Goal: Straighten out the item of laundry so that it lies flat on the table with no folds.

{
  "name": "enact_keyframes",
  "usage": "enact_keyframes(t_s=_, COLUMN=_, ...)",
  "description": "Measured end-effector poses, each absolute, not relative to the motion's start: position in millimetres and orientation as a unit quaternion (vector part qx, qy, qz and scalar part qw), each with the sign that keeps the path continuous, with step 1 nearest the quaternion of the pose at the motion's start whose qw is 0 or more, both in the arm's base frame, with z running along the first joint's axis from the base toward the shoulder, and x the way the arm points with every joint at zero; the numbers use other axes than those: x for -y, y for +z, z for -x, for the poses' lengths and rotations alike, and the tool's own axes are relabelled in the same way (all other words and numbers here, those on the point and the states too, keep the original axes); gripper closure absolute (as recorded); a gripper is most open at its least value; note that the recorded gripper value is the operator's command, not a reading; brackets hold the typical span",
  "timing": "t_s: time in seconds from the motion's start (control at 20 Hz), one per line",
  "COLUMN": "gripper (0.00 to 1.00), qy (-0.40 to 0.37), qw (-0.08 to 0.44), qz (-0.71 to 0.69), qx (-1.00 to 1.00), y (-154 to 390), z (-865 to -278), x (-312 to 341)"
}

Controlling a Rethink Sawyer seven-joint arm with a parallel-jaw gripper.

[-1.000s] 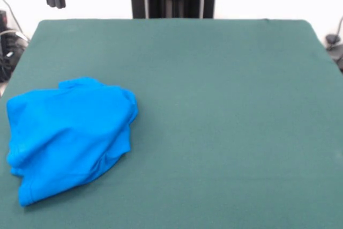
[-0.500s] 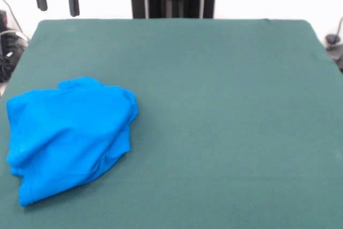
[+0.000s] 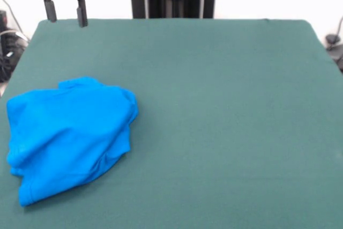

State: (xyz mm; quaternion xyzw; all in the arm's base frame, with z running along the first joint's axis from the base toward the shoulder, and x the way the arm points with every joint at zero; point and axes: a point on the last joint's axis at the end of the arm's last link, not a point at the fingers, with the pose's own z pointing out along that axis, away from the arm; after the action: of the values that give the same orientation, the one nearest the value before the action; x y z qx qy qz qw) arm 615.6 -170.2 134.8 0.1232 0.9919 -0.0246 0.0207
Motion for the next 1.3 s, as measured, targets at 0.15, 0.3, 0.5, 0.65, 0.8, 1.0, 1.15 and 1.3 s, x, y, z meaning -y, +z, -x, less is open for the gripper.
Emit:
enact_keyframes(t_s=0.15, gripper=0.00, qy=-0.021, qw=0.013, qz=-0.123, qx=-0.992, y=124, z=-613, x=168)
enact_keyframes(t_s=0.3, gripper=0.00, qy=-0.019, qw=0.010, qz=-0.123, qx=-0.992, y=118, z=-611, x=168)
enact_keyframes(t_s=0.5, gripper=0.00, qy=-0.017, qw=0.007, qz=-0.123, qx=-0.992, y=109, z=-610, x=166)
enact_keyframes(t_s=0.65, gripper=0.00, qy=-0.016, qw=0.005, qz=-0.123, qx=-0.992, y=103, z=-609, x=165)
enact_keyframes(t_s=0.8, gripper=0.00, qy=-0.015, qw=0.004, qz=-0.123, qx=-0.992, y=102, z=-609, x=165)
enact_keyframes(t_s=1.0, gripper=0.00, qy=-0.017, qw=0.009, qz=-0.120, qx=-0.993, y=104, z=-614, x=165)
enact_keyframes(t_s=1.15, gripper=0.00, qy=-0.019, qw=0.015, qz=-0.117, qx=-0.993, y=107, z=-619, x=163)
enact_keyframes(t_s=1.3, gripper=0.00, qy=-0.024, qw=0.026, qz=-0.112, qx=-0.993, y=117, z=-632, x=162)
